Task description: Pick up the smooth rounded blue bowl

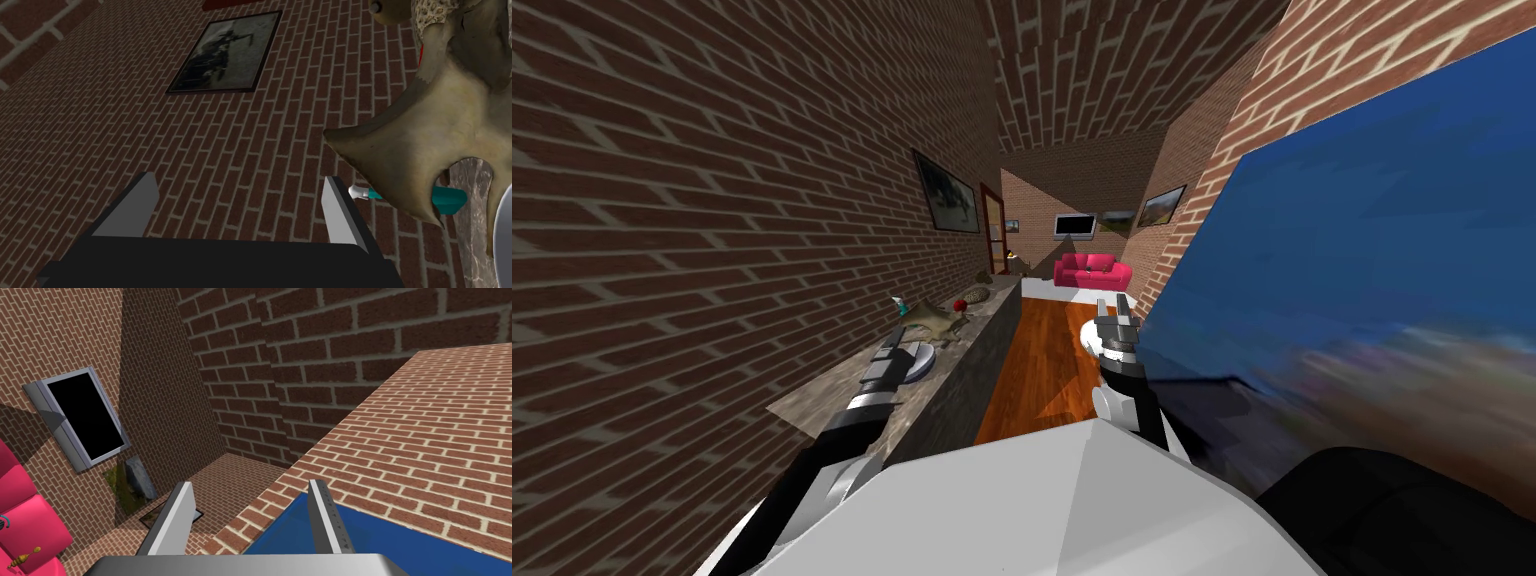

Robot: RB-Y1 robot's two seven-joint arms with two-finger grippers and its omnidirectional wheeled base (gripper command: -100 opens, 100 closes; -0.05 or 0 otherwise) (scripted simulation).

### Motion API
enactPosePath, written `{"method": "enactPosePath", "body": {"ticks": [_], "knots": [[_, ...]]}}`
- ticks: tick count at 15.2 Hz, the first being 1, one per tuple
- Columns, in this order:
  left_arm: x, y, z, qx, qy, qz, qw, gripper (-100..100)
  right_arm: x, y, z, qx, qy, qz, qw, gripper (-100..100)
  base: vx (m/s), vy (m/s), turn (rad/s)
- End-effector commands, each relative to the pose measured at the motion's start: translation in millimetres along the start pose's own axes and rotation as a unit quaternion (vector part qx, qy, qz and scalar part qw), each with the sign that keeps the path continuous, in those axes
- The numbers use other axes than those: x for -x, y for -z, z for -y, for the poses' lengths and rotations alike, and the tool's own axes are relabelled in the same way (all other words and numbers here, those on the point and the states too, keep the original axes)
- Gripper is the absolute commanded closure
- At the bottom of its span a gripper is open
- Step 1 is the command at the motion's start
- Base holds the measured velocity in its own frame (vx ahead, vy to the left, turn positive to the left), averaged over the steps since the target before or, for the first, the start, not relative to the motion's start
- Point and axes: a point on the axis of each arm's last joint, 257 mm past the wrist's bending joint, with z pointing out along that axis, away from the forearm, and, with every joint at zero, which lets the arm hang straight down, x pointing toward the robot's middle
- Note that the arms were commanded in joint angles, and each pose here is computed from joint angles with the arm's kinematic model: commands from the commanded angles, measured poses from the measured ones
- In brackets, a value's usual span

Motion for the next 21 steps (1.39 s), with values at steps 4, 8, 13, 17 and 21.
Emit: {"method": "enactPosePath", "body": {"ticks": [4, 8, 13, 17, 21], "knots": [[8.8, 3.6, -24.6, 0.053, 0.007, -0.009, 0.9985, -100, 0.0, 0.0, 0.0, 0.0, 0.0, 0.0, 1.0, 0, 0.049, -0.032, 0.014], [21.4, 8.8, -43.4, 0.099, 0.018, -0.015, 0.9948, -100, 0.0, 0.0, 0.0, 0.0, 0.0, 0.0, 1.0, 0, 0.035, -0.028, 0.012], [27.4, 14.5, -61.2, 0.14, 0.025, -0.017, 0.9897, -100, 0.0, 0.0, 0.0, 0.0, 0.0, 0.0, 1.0, 0, 0.037, -0.03, 0.014], [40.6, 24.0, -79.9, 0.19, 0.04, -0.017, 0.9807, -100, 0.0, 0.0, 0.0, 0.0, 0.0, 0.0, 1.0, 0, 0.04, -0.031, 0.016], [46.7, 33.1, -95.7, 0.23, 0.049, -0.017, 0.9717, -100, 0.0, 0.0, 0.0, 0.0, 0.0, 0.0, 1.0, 0, 0.045, -0.035, 0.016]]}}
